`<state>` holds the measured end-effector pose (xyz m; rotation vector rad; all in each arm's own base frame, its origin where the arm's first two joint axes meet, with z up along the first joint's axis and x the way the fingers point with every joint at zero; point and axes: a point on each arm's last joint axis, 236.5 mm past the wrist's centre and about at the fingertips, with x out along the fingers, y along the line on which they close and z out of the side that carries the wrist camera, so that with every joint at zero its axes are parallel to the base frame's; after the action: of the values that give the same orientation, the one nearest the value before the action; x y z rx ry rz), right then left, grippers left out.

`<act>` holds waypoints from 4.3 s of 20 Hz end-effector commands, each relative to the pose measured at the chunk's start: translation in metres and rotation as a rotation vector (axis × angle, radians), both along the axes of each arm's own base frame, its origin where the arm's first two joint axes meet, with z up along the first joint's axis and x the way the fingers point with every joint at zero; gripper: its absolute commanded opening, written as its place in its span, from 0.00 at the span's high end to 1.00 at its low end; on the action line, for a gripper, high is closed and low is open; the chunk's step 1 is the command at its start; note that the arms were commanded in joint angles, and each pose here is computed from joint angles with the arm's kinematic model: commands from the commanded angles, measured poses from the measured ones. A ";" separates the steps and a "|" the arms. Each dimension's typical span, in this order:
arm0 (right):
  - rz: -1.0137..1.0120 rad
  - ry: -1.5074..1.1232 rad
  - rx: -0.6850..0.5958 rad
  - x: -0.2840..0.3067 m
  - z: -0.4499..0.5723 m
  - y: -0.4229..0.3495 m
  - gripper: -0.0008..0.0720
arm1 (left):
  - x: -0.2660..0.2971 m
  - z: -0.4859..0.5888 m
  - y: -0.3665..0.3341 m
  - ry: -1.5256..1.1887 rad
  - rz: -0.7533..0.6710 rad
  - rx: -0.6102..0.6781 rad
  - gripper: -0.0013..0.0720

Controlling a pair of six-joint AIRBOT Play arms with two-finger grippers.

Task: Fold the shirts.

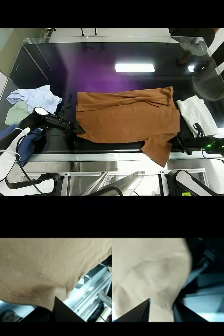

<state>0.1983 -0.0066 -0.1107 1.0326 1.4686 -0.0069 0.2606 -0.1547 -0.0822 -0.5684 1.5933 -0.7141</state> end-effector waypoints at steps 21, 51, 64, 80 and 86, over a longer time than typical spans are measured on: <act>0.169 -0.684 -0.014 0.246 0.169 0.032 0.96 | 0.184 0.108 0.060 -0.313 0.118 0.003 0.97; 0.463 -0.388 -0.111 0.251 0.008 -0.002 0.01 | 0.236 0.164 0.099 -0.383 0.131 0.020 0.02; 0.502 -0.471 -0.109 0.251 0.064 0.007 0.96 | 0.235 0.086 -0.106 -0.381 -0.099 -0.031 0.97; 0.541 -0.844 0.032 0.258 0.256 0.064 0.96 | 0.216 0.071 -0.268 -0.445 -0.100 -0.177 0.97; 0.568 -1.024 0.161 0.281 0.290 0.207 0.96 | 0.224 0.319 -0.089 -0.801 0.033 -0.264 0.97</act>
<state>0.4677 0.1312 0.1667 0.5261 0.8337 0.8699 0.5052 -0.3157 0.1418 -0.4511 0.9067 -0.9804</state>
